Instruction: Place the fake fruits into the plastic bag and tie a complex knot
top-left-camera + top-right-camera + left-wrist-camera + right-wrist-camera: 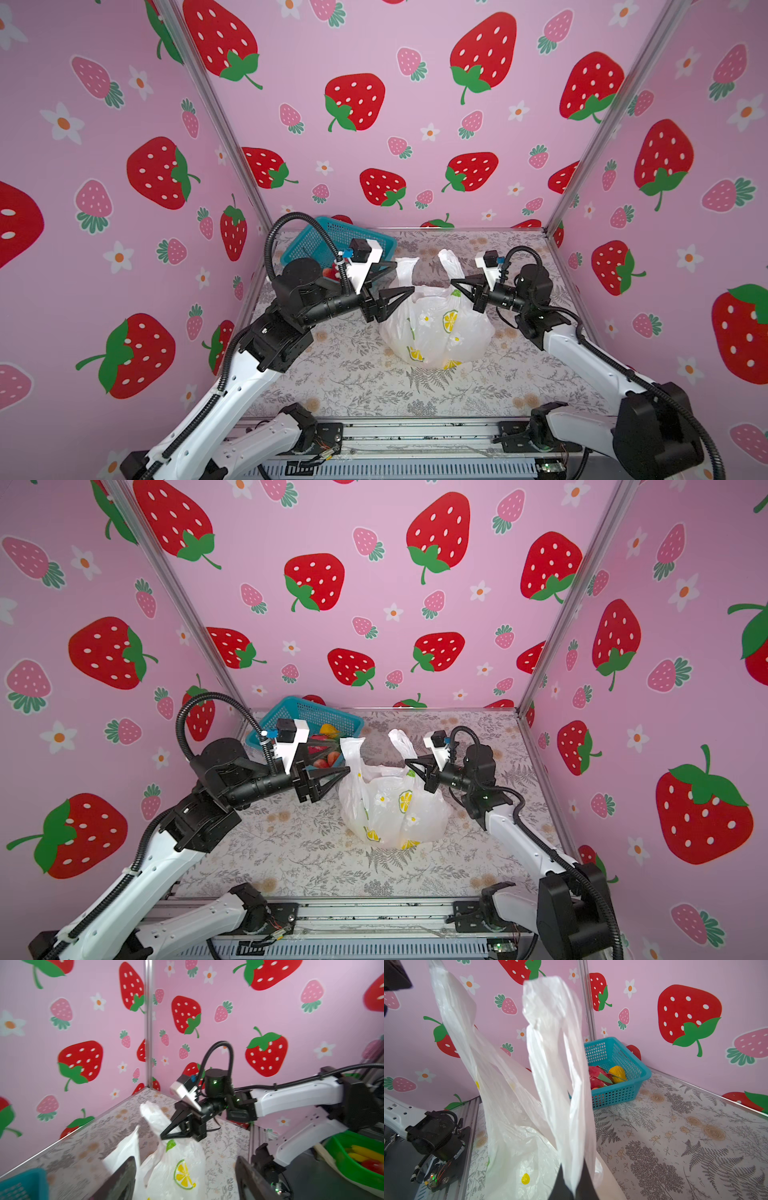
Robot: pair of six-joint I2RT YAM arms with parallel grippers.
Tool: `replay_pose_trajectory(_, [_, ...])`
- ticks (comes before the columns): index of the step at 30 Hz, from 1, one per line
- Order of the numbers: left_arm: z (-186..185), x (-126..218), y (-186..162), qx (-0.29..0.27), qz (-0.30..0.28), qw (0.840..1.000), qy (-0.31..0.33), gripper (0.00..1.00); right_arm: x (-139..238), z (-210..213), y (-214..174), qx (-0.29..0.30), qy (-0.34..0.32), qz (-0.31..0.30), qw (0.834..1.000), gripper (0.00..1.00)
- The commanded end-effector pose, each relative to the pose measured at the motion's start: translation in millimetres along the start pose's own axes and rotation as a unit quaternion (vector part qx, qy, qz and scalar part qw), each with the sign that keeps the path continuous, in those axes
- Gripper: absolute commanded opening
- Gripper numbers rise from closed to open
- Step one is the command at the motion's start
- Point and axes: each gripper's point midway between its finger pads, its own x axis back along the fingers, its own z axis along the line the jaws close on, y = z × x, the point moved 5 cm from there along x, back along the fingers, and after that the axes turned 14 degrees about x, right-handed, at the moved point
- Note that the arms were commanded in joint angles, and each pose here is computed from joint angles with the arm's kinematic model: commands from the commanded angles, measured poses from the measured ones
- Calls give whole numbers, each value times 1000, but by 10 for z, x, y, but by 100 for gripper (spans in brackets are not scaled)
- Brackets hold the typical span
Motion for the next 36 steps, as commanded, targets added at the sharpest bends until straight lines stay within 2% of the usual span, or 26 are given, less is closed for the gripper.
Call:
replay_pose_trajectory(1, [227, 55, -239, -37, 6, 999, 27, 78, 28, -30, 162, 9, -1, -12, 1000, 0])
replay_pose_trajectory(3, [325, 43, -405, -54, 26, 998, 26, 79, 23, -37, 175, 8, -1, -12, 1000, 0])
replay_pose_trajectory(8, [651, -62, -580, -23, 48, 998, -16, 80, 38, -33, 179, 11, -4, -11, 1000, 0])
replay_pose_trajectory(12, [768, -164, -670, -34, 67, 996, -41, 81, 40, -37, 162, 14, -8, -7, 1000, 0])
replay_pose_trajectory(23, [977, -519, -659, -52, 96, 988, -112, 81, 22, -74, 144, 14, -17, -5, 1000, 0])
replay_pose_trajectory(28, [1064, -664, -638, -38, 97, 985, -134, 73, 12, -88, 143, 15, -17, -4, 1000, 0])
replay_pose_trajectory(36, [1031, -798, -696, -16, 110, 979, -173, 53, -17, -119, 131, 14, -17, -1, 1000, 0])
